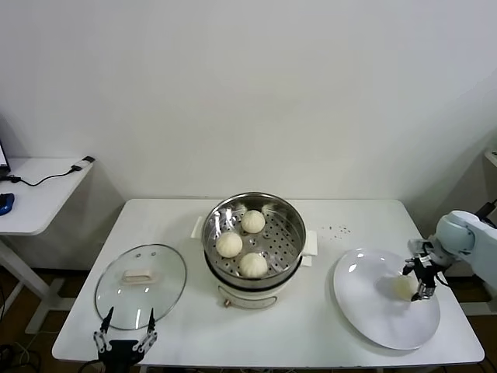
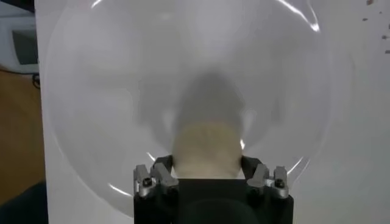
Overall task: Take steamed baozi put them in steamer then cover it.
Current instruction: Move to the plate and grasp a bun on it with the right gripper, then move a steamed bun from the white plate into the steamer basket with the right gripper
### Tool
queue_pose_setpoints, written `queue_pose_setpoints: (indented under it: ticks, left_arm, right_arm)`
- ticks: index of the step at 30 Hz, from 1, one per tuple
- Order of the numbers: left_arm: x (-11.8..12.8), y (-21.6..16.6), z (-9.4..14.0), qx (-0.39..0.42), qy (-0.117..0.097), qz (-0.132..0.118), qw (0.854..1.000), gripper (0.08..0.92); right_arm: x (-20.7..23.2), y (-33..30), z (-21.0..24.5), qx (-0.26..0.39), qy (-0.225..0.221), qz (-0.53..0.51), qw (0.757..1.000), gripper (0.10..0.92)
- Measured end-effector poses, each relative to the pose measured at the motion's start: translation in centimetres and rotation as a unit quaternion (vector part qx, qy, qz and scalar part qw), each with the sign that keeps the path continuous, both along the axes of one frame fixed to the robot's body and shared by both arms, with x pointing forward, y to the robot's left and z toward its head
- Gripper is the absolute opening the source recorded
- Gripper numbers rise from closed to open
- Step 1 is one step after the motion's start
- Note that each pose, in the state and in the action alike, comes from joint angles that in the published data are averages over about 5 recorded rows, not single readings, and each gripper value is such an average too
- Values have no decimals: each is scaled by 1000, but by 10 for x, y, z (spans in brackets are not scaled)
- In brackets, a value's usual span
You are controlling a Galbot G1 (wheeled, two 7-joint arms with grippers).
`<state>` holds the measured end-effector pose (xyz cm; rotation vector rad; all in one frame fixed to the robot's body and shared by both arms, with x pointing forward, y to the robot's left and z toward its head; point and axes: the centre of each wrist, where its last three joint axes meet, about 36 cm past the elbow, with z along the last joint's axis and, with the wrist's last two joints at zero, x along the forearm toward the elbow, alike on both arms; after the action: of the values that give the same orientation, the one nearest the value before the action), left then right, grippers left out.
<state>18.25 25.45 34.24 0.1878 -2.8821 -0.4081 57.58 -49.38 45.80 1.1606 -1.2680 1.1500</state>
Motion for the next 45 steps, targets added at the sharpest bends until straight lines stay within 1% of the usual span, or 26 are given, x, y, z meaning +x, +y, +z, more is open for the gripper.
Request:
queue_pose_setpoints:
  ticks: [7,14,22,28,32,36,45]
  left_arm:
    - [1,-3,2,-3,-3,-3,1000,823]
    - [0,-5,2,-7,-3,-6,1000,823]
    - [-2,-12,0,-15,-4,-14,1000,823]
    - [0,-15,5,-18,-11,-24,999,823]
    - [1,-16,7,-19,-14,-28,999,823]
    - [0,-16,8,-20,-16,-31,999,823]
    - [1,-14,10,-21,-20,-34,999,823]
  right_arm:
    - [12,6,20,18,-11,0,1000,698]
    - [51,34,80,48,-47,7,998,696]
    - [106,112,173,91,-86,38,991,696]
    - [127,188,224,114,-92,68,987,696]
    - [132,237,239,119,-84,88,985,696]
    - [131,280,243,114,-72,106,985,696]
    - [120,348,220,84,-45,136,986,696]
